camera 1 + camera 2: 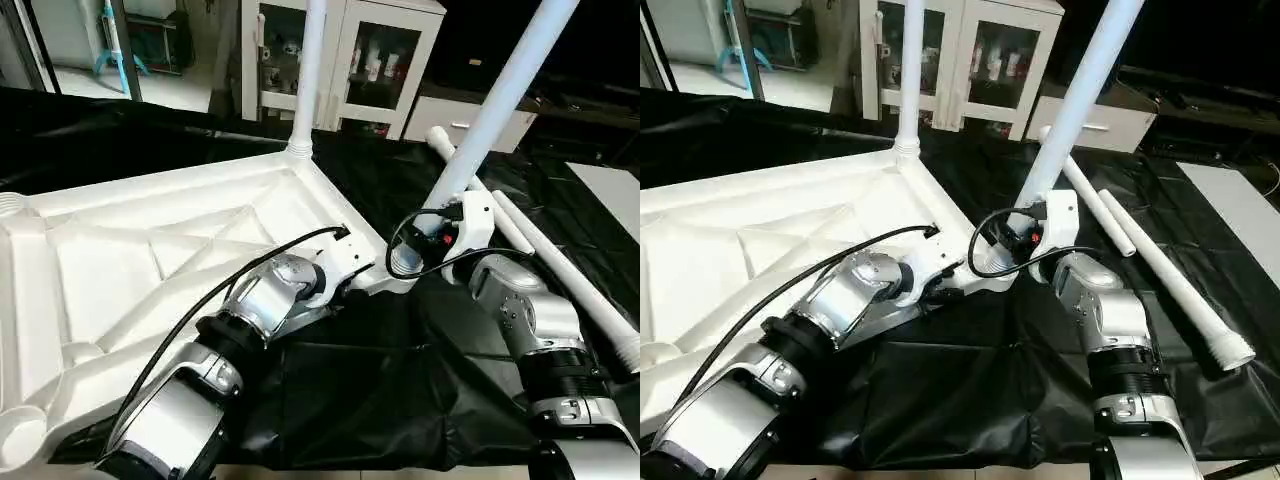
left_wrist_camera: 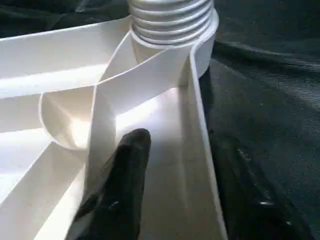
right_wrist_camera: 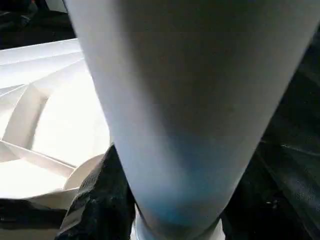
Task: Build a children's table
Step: Insert table leg to table base
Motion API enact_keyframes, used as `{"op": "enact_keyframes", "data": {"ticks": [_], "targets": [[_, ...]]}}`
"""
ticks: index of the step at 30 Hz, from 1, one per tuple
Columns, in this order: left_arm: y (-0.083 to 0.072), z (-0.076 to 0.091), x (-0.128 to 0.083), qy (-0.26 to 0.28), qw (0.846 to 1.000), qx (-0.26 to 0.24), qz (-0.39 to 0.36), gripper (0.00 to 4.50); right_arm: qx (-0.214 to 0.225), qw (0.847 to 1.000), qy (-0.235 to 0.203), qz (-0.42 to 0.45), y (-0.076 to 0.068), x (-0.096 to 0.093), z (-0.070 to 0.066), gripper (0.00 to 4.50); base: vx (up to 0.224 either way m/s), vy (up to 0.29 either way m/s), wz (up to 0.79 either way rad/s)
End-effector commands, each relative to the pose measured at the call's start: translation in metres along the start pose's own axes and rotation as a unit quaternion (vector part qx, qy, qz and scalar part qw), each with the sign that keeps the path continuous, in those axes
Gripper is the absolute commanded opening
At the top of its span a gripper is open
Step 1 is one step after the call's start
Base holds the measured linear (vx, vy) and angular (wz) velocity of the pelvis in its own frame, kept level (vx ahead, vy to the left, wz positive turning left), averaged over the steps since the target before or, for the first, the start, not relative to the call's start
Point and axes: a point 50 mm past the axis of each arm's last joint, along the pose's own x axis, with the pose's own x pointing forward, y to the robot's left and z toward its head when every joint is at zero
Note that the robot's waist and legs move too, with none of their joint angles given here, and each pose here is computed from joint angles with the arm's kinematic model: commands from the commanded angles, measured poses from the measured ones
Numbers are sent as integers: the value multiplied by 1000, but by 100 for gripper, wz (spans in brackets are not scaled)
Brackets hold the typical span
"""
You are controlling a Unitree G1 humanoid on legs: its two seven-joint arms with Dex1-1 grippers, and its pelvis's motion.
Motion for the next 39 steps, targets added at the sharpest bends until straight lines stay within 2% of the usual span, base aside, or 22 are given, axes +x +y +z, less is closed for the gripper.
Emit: {"op": "enact_keyframes", "data": {"ticks": [1,11,12,15,19,24,25,27,29,30,32,33,39], "targets": [[4,-13,0,32,999,-19,15,169,81,990,115,7,-1,-6,-53,184,0,0,0],[-5,-23,-4,71,996,-9,-59,119,78,990,116,8,-2,-6,-52,184,0,0,0],[-7,-25,-4,78,995,-2,-69,100,77,990,115,8,-2,-5,-51,184,0,0,0],[-7,-27,-5,84,994,9,-74,95,75,991,111,7,-3,-5,-49,184,0,0,0],[0,-25,-8,75,995,29,-54,65,76,992,103,21,1,-4,-45,184,0,0,0],[13,-32,-28,71,994,64,-48,51,69,988,88,106,25,-7,-40,184,0,0,0],[16,-38,-37,72,993,78,-53,48,60,985,85,139,35,-8,-40,184,0,0,0],[17,-41,-41,73,992,85,-55,32,56,983,84,152,39,-9,-41,184,0,0,0],[15,-51,-56,69,989,97,-83,28,46,979,80,182,48,-10,-41,184,0,0,0],[10,-59,-69,65,984,113,-122,21,43,974,76,208,54,-12,-40,184,0,0,0],[7,-63,-74,67,981,118,-137,8,43,972,75,218,56,-13,-40,184,0,0,0],[0,-70,-87,68,975,114,-176,5,31,967,75,241,59,-18,-39,184,0,0,0],[-8,-70,-97,58,973,117,-190,0,6,963,78,258,53,-26,-40,184,0,0,0]]}}
